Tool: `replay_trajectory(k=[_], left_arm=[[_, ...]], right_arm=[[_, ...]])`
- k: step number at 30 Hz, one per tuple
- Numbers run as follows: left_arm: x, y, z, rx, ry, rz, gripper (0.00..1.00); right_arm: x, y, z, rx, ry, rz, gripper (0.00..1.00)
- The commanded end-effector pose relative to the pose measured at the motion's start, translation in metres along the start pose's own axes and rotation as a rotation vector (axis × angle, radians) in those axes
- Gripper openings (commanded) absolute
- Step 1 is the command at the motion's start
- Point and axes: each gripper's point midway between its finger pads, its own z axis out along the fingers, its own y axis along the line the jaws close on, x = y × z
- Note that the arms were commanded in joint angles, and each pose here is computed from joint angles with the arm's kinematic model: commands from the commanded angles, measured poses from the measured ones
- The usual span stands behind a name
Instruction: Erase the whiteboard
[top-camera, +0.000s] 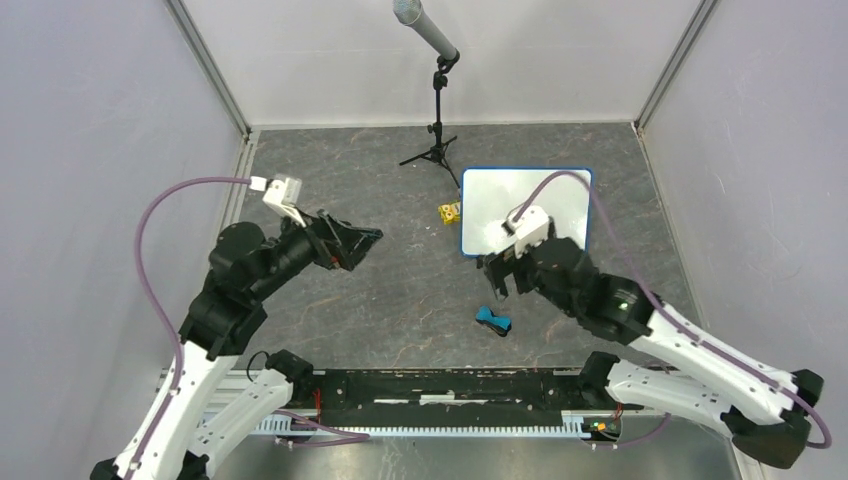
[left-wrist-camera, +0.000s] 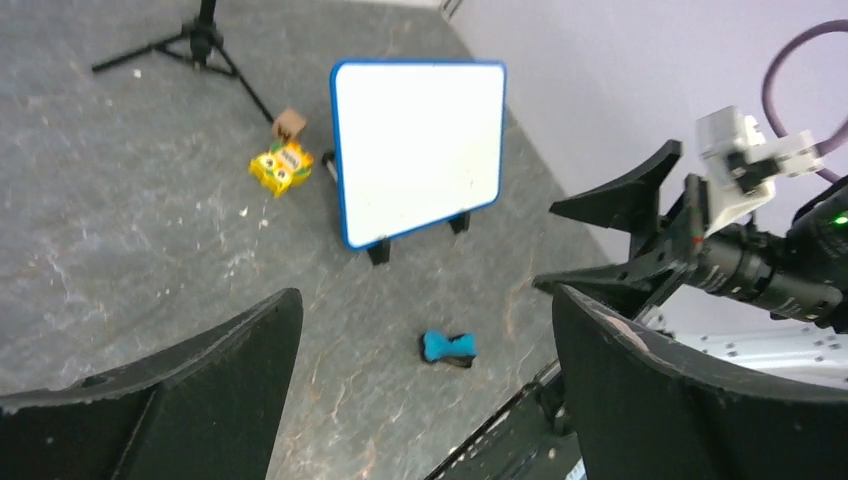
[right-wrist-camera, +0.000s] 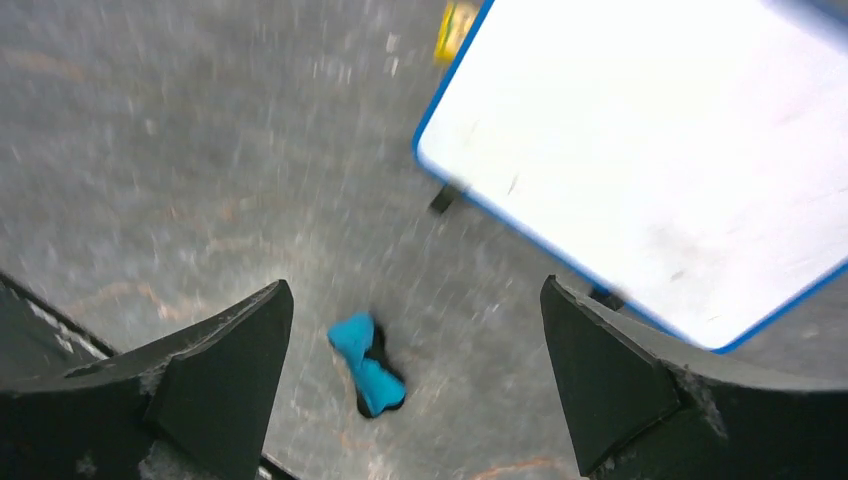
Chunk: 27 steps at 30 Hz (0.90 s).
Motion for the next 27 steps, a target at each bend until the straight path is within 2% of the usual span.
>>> replay_trajectory(k=[1,7,12,17,27], left_arm=[[-0.055,-0.022,-0.024,0.01,-0.167,0.074,1.0],[-0.096,-0.042,-0.054,0.036,-0.329,0.101,1.0],[-0.108,-0.05,-0.073,0.044,-0.393,0.12,1.0],[-0.117,-0.05,-0.084,0.028,-0.441,0.14,1.0],[-0.117,-0.05,-0.086,0.025,-0.446,0.146,1.0]], right_arm=[[-0.08,-0.041,-0.055,0.162,-0.18,0.007,0.98],[-0.151,-0.071,-0.123,0.227,-0.409,0.039,0.98],[-0.172,-0.088,-0.158,0.266,-0.548,0.099,0.98],[-0.176,-0.104,-0.177,0.325,-0.601,0.12,0.98],[-0.166,-0.121,-0.193,0.393,-0.637,0.123,0.98]])
